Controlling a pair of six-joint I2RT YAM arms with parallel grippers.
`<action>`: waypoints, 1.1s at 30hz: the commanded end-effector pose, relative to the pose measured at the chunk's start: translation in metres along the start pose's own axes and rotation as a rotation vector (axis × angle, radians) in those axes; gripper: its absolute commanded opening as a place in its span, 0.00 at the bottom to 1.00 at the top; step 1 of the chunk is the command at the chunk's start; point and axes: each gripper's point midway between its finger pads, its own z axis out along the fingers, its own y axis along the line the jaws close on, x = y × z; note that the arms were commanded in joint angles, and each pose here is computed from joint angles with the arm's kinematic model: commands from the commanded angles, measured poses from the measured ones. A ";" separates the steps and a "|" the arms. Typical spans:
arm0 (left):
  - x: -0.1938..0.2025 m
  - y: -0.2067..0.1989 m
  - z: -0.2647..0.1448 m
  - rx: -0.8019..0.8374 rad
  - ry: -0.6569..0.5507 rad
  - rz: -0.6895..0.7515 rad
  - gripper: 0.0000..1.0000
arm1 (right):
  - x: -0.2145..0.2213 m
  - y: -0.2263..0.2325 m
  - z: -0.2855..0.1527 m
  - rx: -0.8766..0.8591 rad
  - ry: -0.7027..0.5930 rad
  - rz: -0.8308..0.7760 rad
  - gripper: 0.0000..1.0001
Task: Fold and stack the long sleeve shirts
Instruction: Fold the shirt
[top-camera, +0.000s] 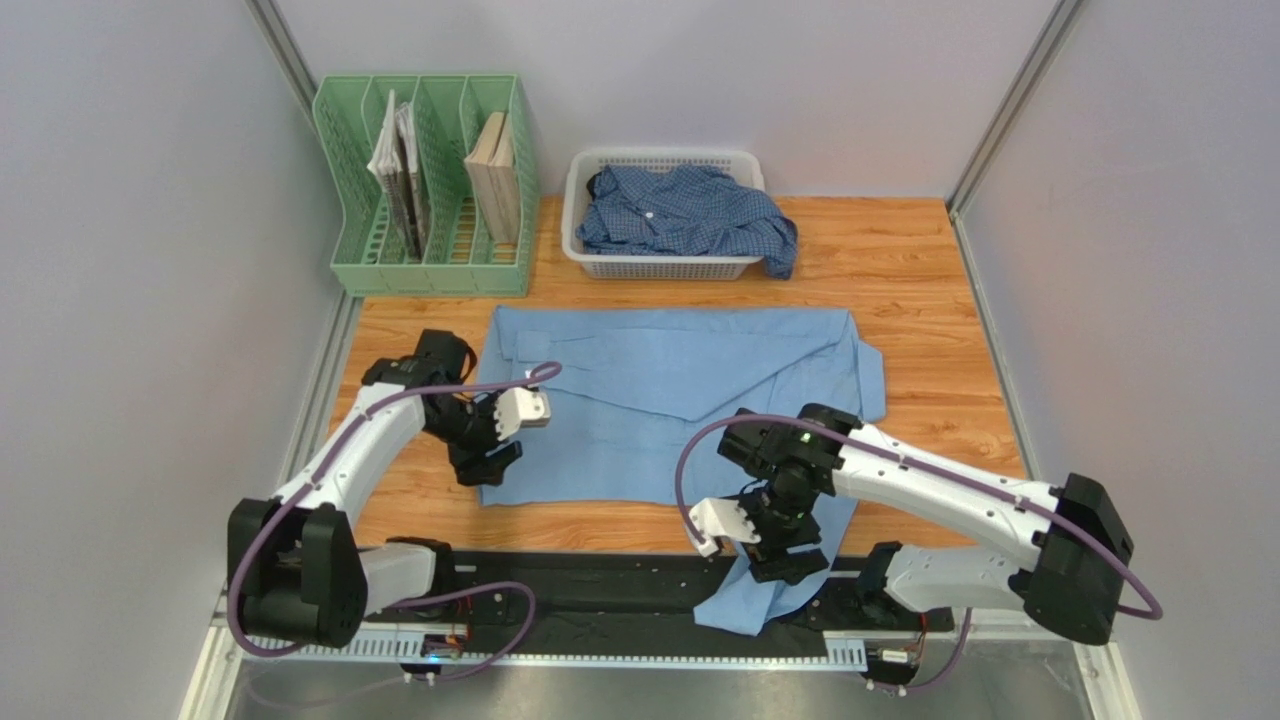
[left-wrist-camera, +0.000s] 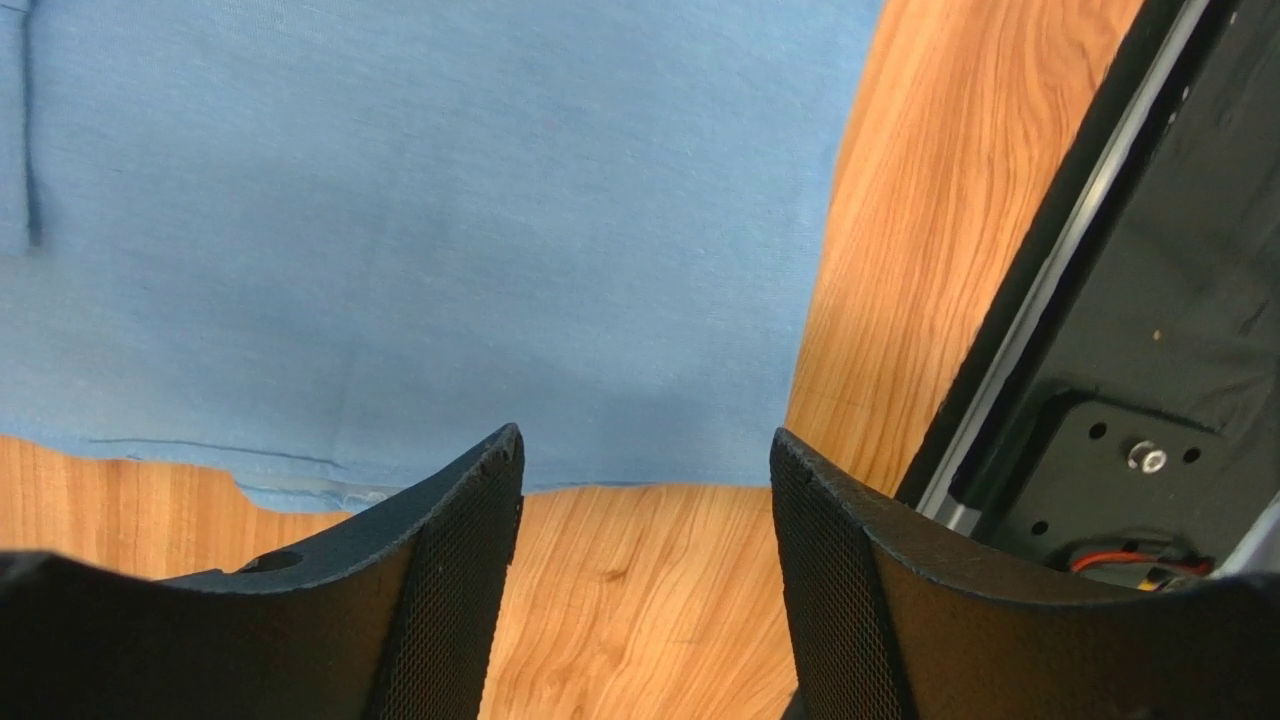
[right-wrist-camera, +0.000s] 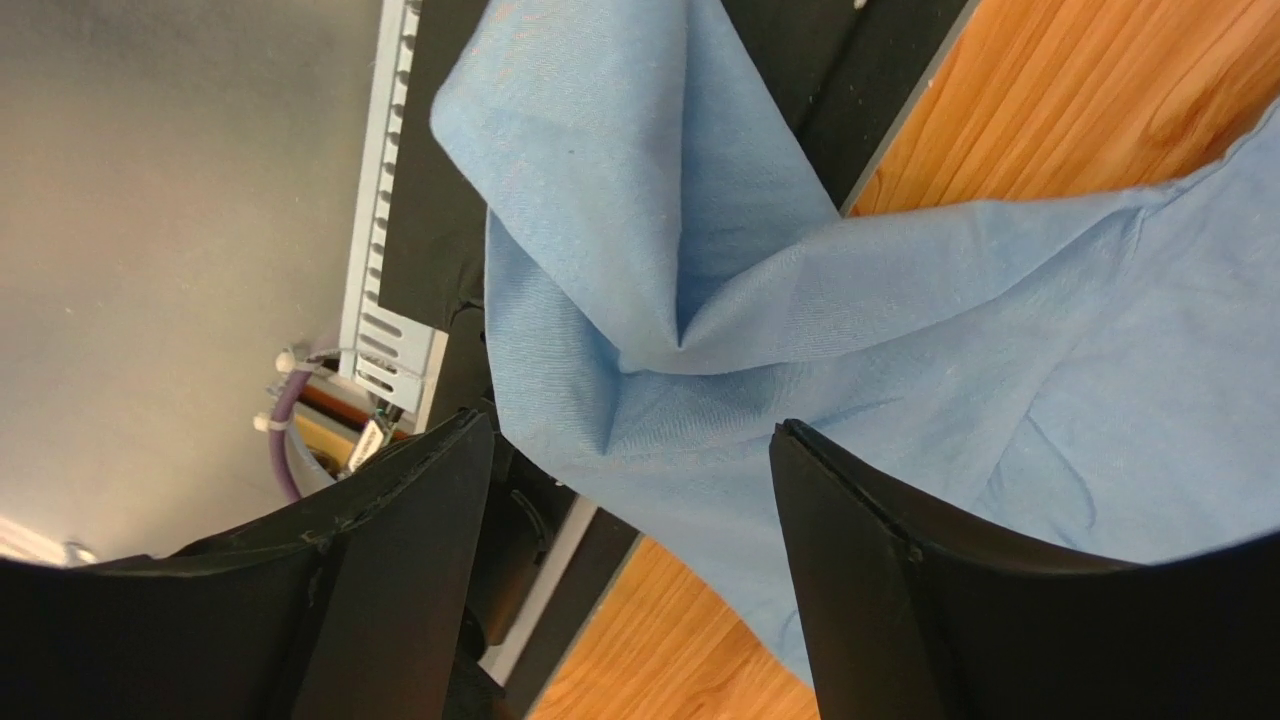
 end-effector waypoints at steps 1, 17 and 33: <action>0.015 -0.006 0.005 0.027 0.040 0.111 0.67 | -0.003 -0.013 0.007 0.043 0.037 0.140 0.72; 0.035 -0.010 0.024 0.051 0.136 0.244 0.61 | -0.023 -0.040 0.007 0.151 0.032 0.186 0.00; 0.044 -0.022 0.040 0.059 0.195 0.319 0.44 | -0.002 -0.035 -0.030 0.253 0.038 0.194 0.00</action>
